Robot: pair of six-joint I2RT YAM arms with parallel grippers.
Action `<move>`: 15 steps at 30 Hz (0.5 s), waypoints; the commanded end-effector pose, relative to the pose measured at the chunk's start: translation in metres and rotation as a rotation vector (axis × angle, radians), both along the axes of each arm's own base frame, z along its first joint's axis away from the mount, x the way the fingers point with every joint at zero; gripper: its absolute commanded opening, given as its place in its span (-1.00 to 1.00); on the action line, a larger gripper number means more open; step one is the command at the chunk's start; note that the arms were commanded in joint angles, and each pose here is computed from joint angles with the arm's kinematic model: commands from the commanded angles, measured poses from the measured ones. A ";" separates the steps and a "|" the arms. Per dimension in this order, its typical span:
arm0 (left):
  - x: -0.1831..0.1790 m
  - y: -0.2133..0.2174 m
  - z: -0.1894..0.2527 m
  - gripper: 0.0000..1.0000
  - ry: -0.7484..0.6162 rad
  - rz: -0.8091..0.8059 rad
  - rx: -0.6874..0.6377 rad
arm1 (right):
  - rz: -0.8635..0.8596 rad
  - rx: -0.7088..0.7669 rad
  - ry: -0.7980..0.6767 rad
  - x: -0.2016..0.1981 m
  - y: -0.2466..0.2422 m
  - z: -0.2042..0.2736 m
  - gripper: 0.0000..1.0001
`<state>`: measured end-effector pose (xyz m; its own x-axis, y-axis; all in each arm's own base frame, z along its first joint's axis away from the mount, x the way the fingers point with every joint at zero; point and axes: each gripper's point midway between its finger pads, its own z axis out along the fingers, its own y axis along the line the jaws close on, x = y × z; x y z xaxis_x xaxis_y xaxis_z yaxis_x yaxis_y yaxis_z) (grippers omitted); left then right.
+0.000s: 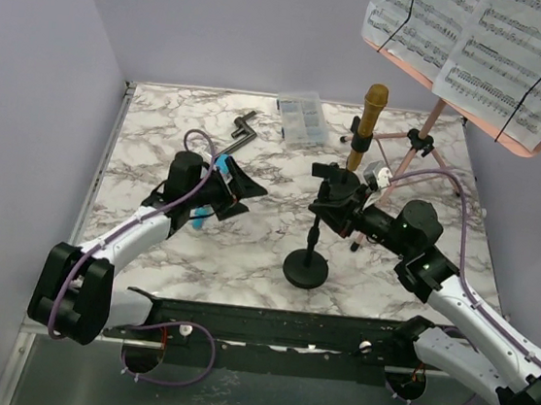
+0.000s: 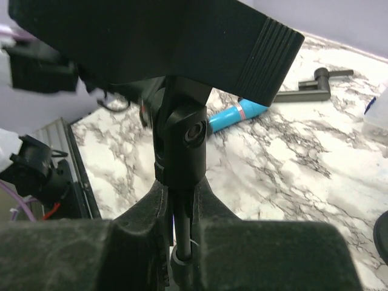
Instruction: Set up the instrument practice props
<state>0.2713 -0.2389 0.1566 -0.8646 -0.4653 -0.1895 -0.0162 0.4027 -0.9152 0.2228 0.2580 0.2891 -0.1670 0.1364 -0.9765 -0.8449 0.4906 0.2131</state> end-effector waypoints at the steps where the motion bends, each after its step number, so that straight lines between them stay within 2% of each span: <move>1: 0.030 0.079 -0.022 0.98 0.059 0.250 0.426 | 0.002 0.027 -0.105 0.005 0.003 0.013 -0.99; 5: 0.054 0.124 -0.031 0.98 0.004 0.363 0.682 | 0.083 0.067 -0.183 -0.005 0.011 0.008 -0.99; 8: 0.069 0.149 -0.048 0.98 -0.020 0.373 0.873 | 0.131 0.060 -0.215 -0.009 0.017 0.001 -0.99; 10: 0.076 0.156 -0.066 0.97 -0.012 0.319 0.969 | 0.163 0.053 -0.224 -0.012 0.021 -0.003 -0.99; 15: 0.076 0.147 -0.109 0.62 0.077 0.157 1.022 | 0.218 0.033 -0.241 -0.020 0.024 -0.015 -0.99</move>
<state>0.3573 -0.1080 0.0792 -0.7450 -0.3703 -0.5548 -0.2310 0.9235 -0.3063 0.2156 0.2762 0.2427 -0.1041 0.0904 -0.9905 -0.9188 0.3725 0.1306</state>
